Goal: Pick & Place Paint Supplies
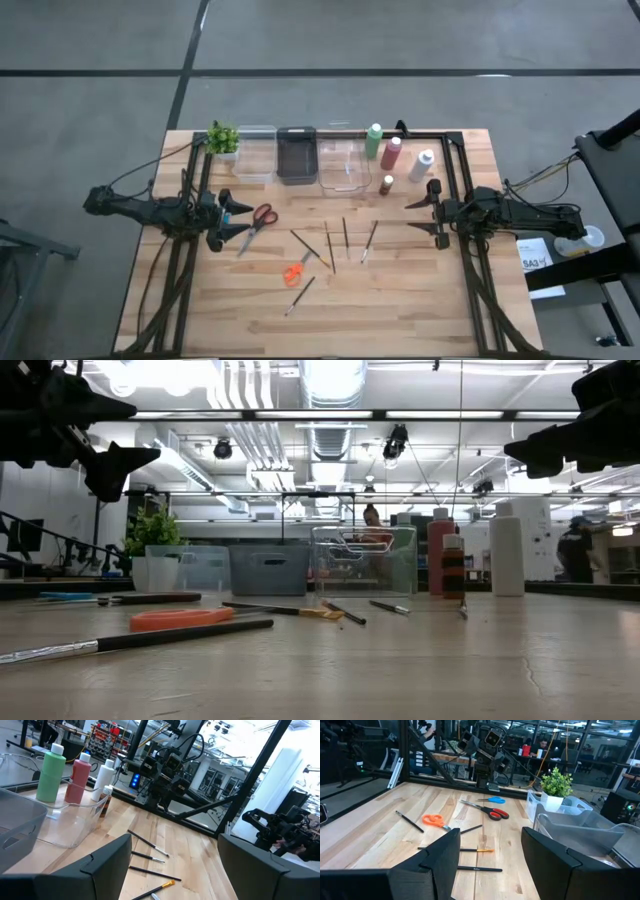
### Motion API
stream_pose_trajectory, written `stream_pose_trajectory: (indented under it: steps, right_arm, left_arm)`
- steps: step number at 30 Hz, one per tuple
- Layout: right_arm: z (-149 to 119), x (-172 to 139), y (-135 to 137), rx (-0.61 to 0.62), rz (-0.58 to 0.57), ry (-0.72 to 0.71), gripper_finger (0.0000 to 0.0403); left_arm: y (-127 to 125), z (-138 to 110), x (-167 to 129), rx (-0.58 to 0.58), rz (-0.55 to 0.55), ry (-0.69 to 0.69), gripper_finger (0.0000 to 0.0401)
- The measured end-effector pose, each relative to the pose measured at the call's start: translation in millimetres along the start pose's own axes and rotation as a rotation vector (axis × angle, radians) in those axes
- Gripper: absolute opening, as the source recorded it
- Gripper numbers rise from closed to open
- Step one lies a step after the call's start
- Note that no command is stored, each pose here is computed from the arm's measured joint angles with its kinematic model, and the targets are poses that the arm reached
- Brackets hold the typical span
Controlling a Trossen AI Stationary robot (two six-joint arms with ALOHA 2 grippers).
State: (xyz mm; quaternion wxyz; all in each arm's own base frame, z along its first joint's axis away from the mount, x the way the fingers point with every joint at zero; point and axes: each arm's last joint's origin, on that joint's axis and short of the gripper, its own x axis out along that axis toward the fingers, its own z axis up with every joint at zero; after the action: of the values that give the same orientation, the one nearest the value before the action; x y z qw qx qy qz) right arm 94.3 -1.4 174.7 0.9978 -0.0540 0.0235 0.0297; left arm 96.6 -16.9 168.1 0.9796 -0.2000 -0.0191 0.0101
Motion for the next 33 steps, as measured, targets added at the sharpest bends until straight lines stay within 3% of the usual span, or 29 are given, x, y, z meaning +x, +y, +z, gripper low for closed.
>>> stream_pose_trajectory:
  steps: [9, 16, 20, 25, 27, 33]
  right_arm:
    - [2.4, 0.0, -0.2, 0.034, -0.001, -0.025, 0.0207]
    - [2.7, 0.0, -0.3, 0.462, 0.006, -0.028, 0.0207]
    - [2.4, 0.0, -0.4, 0.630, 0.000, -0.026, 0.0207]
    - [0.4, -0.6, -7.0, 0.752, -0.232, -0.077, 0.0207]
    - [5.8, -1.2, -9.2, 0.773, -0.275, -0.135, 0.0207]
    - [31.3, -1.7, -14.9, 0.664, -0.408, -0.009, 0.0207]
  left_arm:
    - [0.0, -0.1, 0.0, 0.000, 0.000, 0.001, 0.0303]
    - [0.0, 0.0, 0.0, 0.000, 0.000, 0.000, 0.0303]
    - [0.0, 0.0, 0.0, 0.000, 0.000, 0.000, 0.0303]
    - [0.0, 0.0, 0.0, 0.000, 0.000, 0.000, 0.0303]
    - [0.0, -0.1, 0.0, 0.000, 0.000, 0.001, 0.0303]
    - [0.0, 0.0, 0.0, 0.000, 0.000, 0.000, 0.0303]
